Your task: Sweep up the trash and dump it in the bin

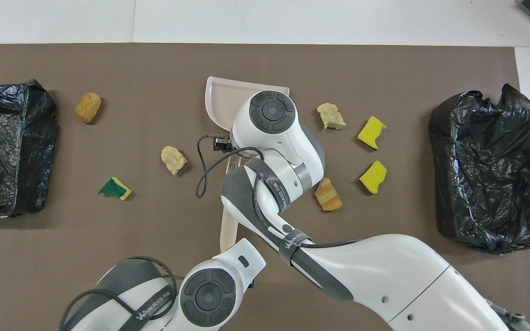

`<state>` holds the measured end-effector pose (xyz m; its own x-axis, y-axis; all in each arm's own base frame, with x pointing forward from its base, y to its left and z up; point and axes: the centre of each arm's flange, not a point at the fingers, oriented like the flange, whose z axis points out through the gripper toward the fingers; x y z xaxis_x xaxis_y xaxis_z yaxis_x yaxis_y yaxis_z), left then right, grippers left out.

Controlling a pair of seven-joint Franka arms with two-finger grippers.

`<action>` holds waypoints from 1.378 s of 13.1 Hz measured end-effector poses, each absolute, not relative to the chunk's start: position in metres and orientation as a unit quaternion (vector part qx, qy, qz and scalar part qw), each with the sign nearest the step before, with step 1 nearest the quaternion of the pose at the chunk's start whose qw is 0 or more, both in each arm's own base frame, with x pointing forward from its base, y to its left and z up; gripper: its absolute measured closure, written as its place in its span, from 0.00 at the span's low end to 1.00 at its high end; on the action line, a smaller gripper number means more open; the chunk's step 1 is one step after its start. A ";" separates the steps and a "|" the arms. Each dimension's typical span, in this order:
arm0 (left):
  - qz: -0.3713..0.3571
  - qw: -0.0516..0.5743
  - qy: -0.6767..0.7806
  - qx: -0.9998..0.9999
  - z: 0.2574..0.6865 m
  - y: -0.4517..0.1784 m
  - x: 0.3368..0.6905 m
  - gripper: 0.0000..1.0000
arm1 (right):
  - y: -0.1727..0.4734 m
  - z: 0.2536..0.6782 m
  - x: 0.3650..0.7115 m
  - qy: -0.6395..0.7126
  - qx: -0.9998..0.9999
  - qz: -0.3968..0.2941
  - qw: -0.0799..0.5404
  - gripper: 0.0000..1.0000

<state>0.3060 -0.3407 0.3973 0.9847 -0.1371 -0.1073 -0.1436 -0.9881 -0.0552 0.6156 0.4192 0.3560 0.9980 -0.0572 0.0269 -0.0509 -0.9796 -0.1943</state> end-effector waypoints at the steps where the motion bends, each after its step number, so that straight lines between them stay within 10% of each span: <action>1: 0.054 0.041 0.066 -0.996 0.408 -0.328 0.307 0.74 | 0.421 0.355 0.615 0.026 -0.995 -0.015 0.097 0.26; 3: 0.056 0.065 0.051 -0.995 0.427 -0.300 0.313 0.74 | 0.421 0.354 0.615 0.026 -0.995 -0.015 0.097 0.33; 6: 0.054 0.079 0.004 -0.995 0.442 -0.253 0.337 0.74 | 0.419 0.354 0.616 0.027 -0.995 -0.015 0.097 0.68; 18: -0.007 0.061 0.002 -0.998 0.438 -0.080 0.529 0.74 | 0.328 0.446 0.627 -0.225 -0.972 -0.024 0.058 0.68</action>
<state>0.5290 -0.0795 0.4384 0.9999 -0.0049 0.0145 -0.0031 -0.9926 -0.1218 0.6268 0.3282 0.4458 0.8972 0.4355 0.0738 0.4411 -0.8916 -0.1018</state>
